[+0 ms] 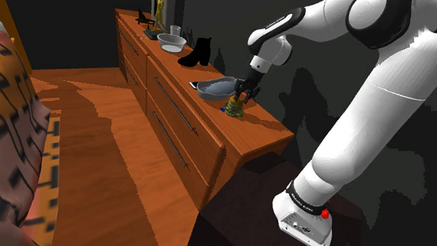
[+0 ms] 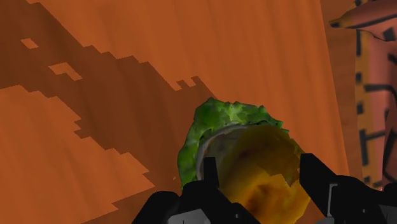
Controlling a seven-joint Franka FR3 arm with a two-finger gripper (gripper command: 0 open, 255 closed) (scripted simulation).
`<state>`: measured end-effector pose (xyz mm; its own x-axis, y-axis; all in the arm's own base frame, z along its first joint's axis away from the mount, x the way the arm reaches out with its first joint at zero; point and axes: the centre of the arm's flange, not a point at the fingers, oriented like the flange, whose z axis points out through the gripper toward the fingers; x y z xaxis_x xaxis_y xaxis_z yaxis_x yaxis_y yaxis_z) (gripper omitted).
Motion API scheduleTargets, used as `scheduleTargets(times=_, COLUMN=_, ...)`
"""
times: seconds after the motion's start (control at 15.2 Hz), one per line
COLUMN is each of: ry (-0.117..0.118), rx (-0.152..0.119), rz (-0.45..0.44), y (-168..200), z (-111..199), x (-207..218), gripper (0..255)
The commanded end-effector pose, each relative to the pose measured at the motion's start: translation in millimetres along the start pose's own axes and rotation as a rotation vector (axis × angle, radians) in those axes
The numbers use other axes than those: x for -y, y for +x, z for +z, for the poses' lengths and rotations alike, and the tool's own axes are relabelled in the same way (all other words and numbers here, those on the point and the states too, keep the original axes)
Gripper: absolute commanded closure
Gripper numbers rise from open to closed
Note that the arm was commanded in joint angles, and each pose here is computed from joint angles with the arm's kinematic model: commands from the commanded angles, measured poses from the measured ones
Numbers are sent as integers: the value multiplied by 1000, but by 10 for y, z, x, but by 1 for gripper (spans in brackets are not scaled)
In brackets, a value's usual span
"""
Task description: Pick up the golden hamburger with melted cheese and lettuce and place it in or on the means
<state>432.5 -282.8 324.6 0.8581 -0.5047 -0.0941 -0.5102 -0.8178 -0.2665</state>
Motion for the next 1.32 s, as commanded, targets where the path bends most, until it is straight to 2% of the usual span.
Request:
scheduleTargets(times=0.0, ry=-4, rx=10, rz=4, y=-25, z=2, x=5, gripper=255)
scheduleTargets(times=0.46, ry=-4, rx=10, rz=4, y=-60, z=-353, x=104, gripper=255)
scheduleTargets(times=0.53, ry=-3, rx=9, rz=4, y=-49, z=-308, x=103, gripper=255)
scheduleTargets(times=0.59, ry=-3, rx=9, rz=4, y=-49, z=-308, x=103, gripper=0)
scheduleTargets(times=0.73, ry=-32, rx=-191, rz=72, y=-101, z=-218, x=129, gripper=0)
scheduleTargets(times=0.79, ry=-43, rx=-267, rz=97, y=-115, z=-181, x=139, gripper=0)
scheduleTargets(times=1.25, ry=-43, rx=-267, rz=97, y=-19, z=175, x=119, gripper=0)
